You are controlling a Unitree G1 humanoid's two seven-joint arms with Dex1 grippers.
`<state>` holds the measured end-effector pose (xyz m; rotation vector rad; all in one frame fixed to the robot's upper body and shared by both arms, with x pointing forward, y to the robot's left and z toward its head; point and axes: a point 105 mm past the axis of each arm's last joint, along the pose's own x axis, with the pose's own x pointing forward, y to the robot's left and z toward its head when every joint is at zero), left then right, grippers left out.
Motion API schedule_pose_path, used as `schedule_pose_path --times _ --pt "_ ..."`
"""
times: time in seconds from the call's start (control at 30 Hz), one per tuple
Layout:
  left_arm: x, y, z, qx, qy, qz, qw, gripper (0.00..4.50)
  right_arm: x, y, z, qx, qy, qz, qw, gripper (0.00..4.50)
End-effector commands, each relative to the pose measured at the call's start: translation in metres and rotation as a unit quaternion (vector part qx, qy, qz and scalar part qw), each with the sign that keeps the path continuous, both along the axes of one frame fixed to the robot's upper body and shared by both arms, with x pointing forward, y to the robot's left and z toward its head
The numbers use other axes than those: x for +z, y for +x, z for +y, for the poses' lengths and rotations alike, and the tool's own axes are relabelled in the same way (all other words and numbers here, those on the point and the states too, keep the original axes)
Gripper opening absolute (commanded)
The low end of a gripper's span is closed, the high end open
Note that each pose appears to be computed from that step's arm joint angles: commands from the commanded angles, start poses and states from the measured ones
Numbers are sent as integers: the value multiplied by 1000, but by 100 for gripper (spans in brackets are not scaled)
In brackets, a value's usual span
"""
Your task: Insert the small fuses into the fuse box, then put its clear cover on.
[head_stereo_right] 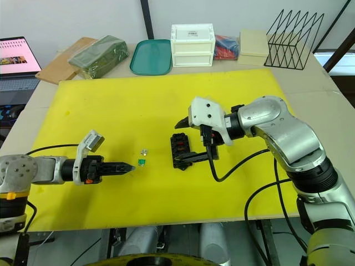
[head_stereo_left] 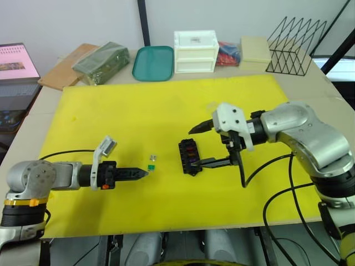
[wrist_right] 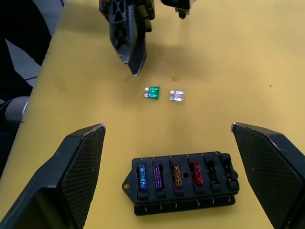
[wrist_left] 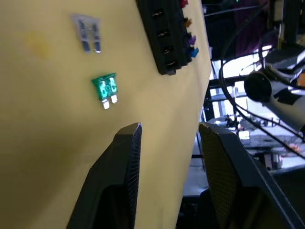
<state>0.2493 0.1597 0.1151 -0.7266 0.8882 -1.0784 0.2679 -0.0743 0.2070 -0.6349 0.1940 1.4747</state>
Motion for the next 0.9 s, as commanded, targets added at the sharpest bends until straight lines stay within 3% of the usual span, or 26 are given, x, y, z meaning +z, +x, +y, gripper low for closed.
schedule_pose_path --times 0.03,0.4,0.9 --pt "6 8 1 13 -5 3 1000 215 11 -3 6 16 4 -29 999 450" --pt "6 18 1 16 19 -6 1000 215 10 -4 5 13 -3 -34 999 450" --pt "-15 15 -1 -1 44 -12 999 215 10 -6 8 17 -2 -33 999 450"
